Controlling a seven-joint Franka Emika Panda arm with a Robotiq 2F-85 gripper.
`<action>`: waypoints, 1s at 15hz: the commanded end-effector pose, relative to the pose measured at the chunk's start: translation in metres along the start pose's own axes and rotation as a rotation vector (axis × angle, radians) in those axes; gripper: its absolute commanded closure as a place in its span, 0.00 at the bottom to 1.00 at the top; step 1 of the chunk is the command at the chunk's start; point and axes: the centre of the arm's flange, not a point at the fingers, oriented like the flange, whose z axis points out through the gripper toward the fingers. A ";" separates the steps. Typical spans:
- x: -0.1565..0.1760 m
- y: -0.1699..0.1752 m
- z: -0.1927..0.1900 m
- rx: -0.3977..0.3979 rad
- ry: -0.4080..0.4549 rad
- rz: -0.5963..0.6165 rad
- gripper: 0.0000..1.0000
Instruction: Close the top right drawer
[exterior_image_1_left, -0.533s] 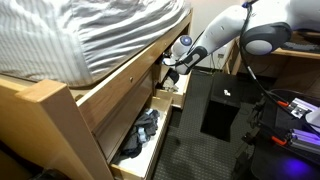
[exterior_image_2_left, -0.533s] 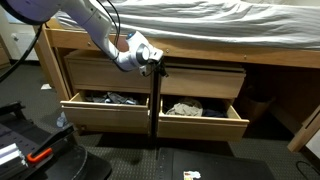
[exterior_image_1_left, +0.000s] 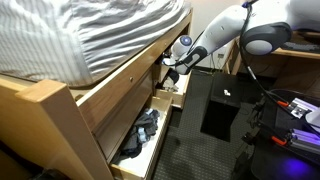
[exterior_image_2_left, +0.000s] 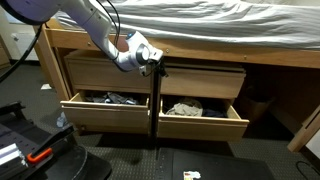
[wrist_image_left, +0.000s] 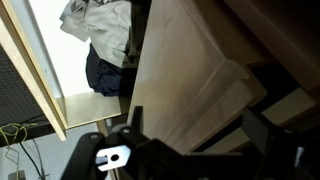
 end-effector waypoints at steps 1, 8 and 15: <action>0.000 0.000 0.000 0.000 0.000 0.000 0.00; -0.002 0.056 0.049 -0.175 -0.075 -0.141 0.00; 0.009 0.103 0.049 -0.259 -0.122 -0.170 0.00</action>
